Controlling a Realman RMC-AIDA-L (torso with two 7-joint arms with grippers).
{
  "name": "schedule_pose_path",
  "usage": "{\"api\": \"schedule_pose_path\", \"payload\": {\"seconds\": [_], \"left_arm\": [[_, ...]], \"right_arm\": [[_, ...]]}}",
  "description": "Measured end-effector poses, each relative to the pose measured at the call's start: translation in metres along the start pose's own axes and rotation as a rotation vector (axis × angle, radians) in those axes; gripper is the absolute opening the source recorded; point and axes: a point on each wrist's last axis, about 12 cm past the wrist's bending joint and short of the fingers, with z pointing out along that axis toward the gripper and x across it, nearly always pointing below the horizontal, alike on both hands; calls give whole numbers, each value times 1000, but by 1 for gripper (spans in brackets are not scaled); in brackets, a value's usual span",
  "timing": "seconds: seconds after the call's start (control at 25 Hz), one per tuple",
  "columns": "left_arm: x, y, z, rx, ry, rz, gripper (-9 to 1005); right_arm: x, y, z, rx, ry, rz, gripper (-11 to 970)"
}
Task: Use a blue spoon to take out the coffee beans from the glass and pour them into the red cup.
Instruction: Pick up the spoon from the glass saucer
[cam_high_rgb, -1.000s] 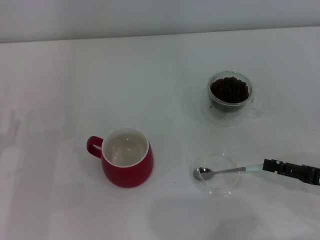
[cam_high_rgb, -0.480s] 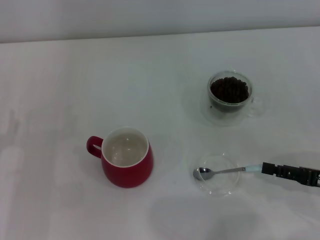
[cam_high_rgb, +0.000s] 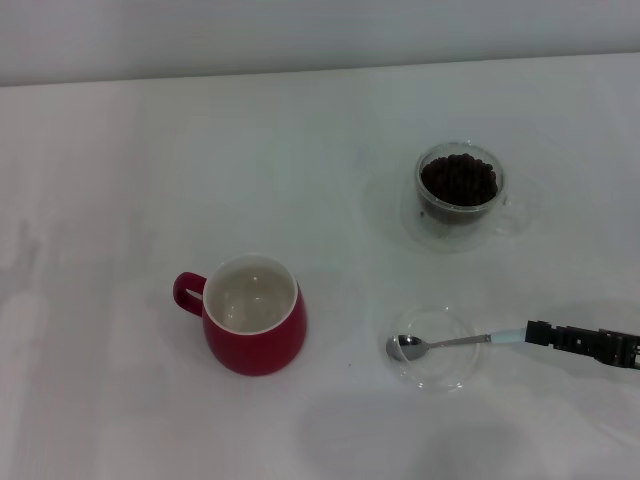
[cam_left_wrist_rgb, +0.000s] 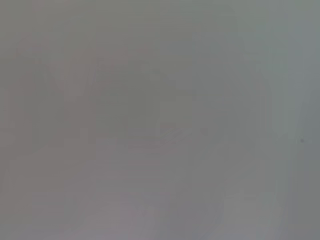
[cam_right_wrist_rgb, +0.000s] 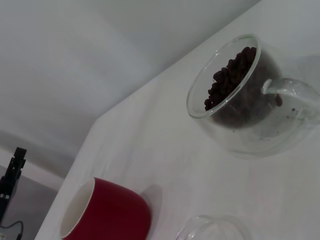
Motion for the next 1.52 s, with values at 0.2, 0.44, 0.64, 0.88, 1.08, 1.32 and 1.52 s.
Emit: {"api": "schedule_pose_path", "payload": {"seconds": [0.2, 0.44, 0.64, 0.88, 1.08, 1.32, 1.52], "left_arm": [[0, 0, 0, 0, 0, 0, 894], [0, 0, 0, 0, -4, 0, 894], [-1, 0, 0, 0, -6, 0, 895], [-1, 0, 1, 0, -7, 0, 895], [-1, 0, 1, 0, -8, 1, 893], [-1, 1, 0, -2, -9, 1, 893], [-1, 1, 0, -2, -9, 1, 894]], "right_arm": [[-1, 0, 0, 1, 2, 3, 467], [0, 0, 0, 2, 5, 3, 429], [0, 0, 0, 3, 7, 4, 405], [1, 0, -1, 5, 11, 14, 406], [2, 0, 0, 6, 17, 14, 406], [2, 0, 0, 6, 17, 14, 358], [2, 0, 0, 6, 17, 15, 211]]}}
